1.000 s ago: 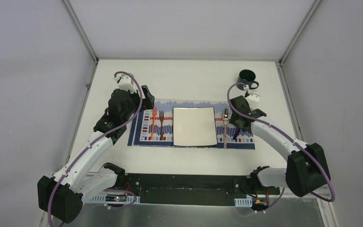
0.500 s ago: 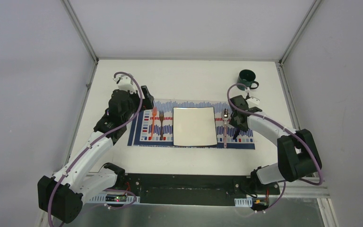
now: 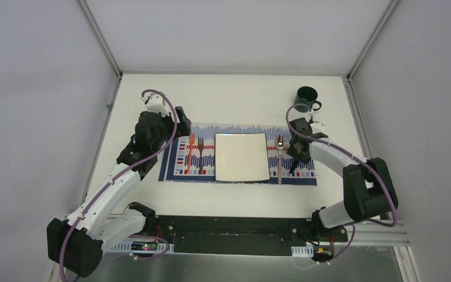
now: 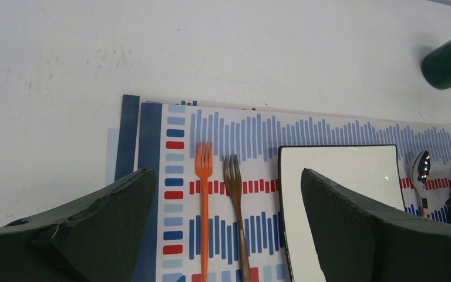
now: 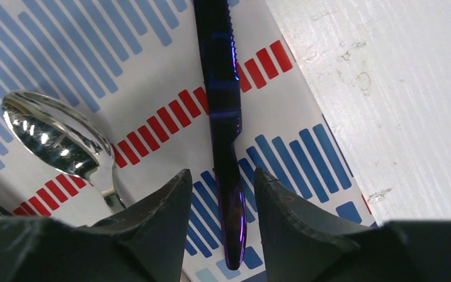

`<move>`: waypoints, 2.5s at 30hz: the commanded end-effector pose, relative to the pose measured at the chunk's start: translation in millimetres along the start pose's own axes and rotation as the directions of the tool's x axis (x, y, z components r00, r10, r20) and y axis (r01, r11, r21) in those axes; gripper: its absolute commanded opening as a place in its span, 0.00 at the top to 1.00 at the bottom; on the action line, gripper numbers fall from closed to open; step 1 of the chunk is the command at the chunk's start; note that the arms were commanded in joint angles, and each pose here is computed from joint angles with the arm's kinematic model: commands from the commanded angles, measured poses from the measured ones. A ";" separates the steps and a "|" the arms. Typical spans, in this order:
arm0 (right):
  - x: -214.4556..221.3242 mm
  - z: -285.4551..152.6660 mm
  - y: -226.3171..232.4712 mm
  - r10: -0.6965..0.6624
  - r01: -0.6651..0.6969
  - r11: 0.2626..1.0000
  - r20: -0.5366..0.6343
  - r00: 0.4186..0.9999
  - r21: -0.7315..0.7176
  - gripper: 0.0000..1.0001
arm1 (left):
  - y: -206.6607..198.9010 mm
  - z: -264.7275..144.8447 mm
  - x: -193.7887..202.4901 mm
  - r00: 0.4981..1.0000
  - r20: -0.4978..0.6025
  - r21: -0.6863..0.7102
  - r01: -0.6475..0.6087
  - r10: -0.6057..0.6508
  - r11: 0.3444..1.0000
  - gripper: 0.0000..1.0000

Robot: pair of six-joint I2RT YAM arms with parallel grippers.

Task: Set the dinner table for one person

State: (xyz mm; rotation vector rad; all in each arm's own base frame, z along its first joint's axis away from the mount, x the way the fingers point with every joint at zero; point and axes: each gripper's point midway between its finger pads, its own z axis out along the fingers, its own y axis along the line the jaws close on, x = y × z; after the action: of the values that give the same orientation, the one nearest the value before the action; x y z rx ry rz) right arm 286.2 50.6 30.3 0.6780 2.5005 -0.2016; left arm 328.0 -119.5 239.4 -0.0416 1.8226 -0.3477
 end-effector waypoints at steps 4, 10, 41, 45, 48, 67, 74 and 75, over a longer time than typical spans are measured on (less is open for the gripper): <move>-4.7 8.6 -1.0 0.018 -0.018 1.000 -0.008 1.000 -0.013 0.56 | -2.4 0.0 -14.9 0.998 0.055 0.001 -0.013 0.013 1.000 0.01; -0.3 13.8 2.5 0.013 -0.014 0.999 -0.034 0.999 -0.028 0.60 | -1.9 -2.2 -17.5 0.998 0.062 -0.001 -0.015 0.015 1.000 0.01; 10.6 -7.3 -9.6 -0.074 0.069 0.997 -0.124 0.990 -0.040 0.91 | 0.1 -8.6 -18.0 0.997 0.075 -0.004 0.000 0.000 1.000 0.01; 10.8 -14.3 -15.0 -0.086 0.082 0.996 -0.129 0.988 -0.037 0.91 | 0.6 -8.8 -17.9 0.997 0.076 -0.007 0.000 0.000 1.000 0.01; 10.7 -17.1 -20.2 -0.103 0.101 0.995 -0.128 0.986 -0.026 0.82 | 1.0 -8.7 -16.9 0.997 0.074 -0.008 0.001 -0.001 1.000 0.01; 15.6 -29.8 15.5 -0.122 0.089 0.967 -0.129 0.984 -0.237 1.00 | 0.1 -7.4 -15.8 0.997 0.073 -0.004 0.008 -0.008 1.000 0.01; 24.1 -28.4 23.2 -0.149 0.106 0.961 -0.155 0.976 -0.257 1.00 | 0.6 -8.9 -15.8 0.997 0.074 -0.005 0.010 -0.010 1.000 0.01; 25.9 -28.2 23.9 -0.158 0.112 0.960 -0.163 0.974 -0.258 1.00 | 0.5 -8.9 -15.8 0.997 0.073 -0.005 0.010 -0.010 1.000 0.01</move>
State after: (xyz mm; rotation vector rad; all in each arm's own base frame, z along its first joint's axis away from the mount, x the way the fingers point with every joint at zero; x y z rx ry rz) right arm 260.9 78.3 39.5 0.4612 2.6906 0.0737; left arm 324.9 -114.1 240.4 -0.0590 1.8082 -0.3322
